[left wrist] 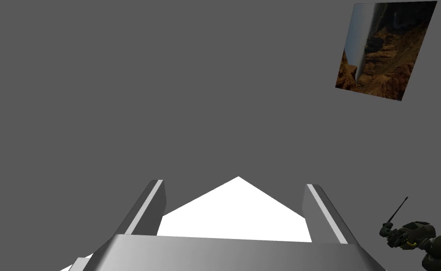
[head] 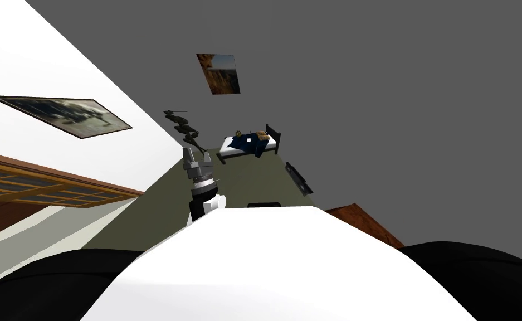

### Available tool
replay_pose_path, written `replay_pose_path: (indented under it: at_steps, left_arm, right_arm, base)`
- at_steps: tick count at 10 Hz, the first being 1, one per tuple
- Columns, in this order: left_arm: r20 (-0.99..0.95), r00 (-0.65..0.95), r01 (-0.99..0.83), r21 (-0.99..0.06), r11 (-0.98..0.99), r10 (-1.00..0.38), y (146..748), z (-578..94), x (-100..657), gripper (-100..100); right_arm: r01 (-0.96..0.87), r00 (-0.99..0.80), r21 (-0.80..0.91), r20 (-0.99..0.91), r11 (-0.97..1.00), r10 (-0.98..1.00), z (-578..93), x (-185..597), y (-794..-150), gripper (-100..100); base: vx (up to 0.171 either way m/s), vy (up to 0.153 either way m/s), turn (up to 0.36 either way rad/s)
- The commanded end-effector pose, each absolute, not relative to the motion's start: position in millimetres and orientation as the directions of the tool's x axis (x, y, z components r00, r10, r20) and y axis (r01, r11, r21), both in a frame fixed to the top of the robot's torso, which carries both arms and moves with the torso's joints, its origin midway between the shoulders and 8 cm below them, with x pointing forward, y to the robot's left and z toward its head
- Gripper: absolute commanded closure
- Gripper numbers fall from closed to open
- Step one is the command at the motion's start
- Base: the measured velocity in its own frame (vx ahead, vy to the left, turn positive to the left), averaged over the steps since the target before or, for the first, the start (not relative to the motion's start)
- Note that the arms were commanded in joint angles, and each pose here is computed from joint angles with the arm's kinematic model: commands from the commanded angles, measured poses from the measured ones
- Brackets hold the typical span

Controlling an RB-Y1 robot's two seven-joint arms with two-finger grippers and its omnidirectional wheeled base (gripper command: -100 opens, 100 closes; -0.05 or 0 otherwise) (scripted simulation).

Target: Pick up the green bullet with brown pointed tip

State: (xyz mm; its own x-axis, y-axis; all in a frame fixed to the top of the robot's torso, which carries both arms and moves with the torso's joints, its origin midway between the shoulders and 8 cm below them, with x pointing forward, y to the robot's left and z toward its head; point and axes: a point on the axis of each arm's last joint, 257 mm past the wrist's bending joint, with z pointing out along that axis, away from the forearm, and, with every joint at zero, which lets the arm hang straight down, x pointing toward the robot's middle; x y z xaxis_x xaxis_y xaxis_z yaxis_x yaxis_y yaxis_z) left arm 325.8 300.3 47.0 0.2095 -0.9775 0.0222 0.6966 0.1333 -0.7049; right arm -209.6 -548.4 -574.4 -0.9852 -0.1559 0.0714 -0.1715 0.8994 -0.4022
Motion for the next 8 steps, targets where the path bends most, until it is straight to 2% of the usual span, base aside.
replay_pose_path:
  at_steps: [1,3,4,5,6,8]
  left_arm:
    - [0.022,0.210,0.697,-0.705,0.133,-0.978,300.3,47.0,325.8,0]
    - [0.022,0.210,0.697,-0.705,0.133,-0.978,300.3,47.0,325.8,0]
    - [0.022,0.210,0.697,-0.705,0.133,-0.978,300.4,47.0,325.8,0]
    - [0.022,0.210,0.696,-0.705,0.133,-0.978,300.4,46.9,325.8,0]
    - [0.022,0.210,0.697,-0.705,0.133,-0.978,300.4,46.9,325.8,0]
    - [0.022,0.210,0.697,-0.705,0.134,-0.978,300.4,47.0,325.8,0]
  right_arm:
    - [-0.203,-0.979,-0.405,0.103,0.892,-0.176,-576.7,-213.3,-550.8,-100]
    - [-0.235,-0.971,-0.391,0.125,0.890,-0.202,-585.8,-211.0,-542.0,-100]
    - [-0.233,-0.972,-0.394,0.120,0.889,-0.201,-583.0,-210.4,-545.2,-100]
    - [-0.231,-0.973,-0.395,0.121,0.889,-0.199,-583.3,-210.2,-545.1,0]
    - [-0.226,-0.974,-0.398,0.118,0.889,-0.195,-592.3,-200.9,-537.5,-100]
    - [-0.226,-0.974,-0.398,0.118,0.889,-0.195,-592.3,-200.9,-537.5,-100]
  base:
    - [-0.040,-0.033,0.280]
    - [-0.064,-0.023,0.260]
    - [-0.028,0.000,0.025]
    - [0.000,0.000,0.000]
    - [-0.047,-0.029,0.032]
    - [-0.041,-0.043,0.009]
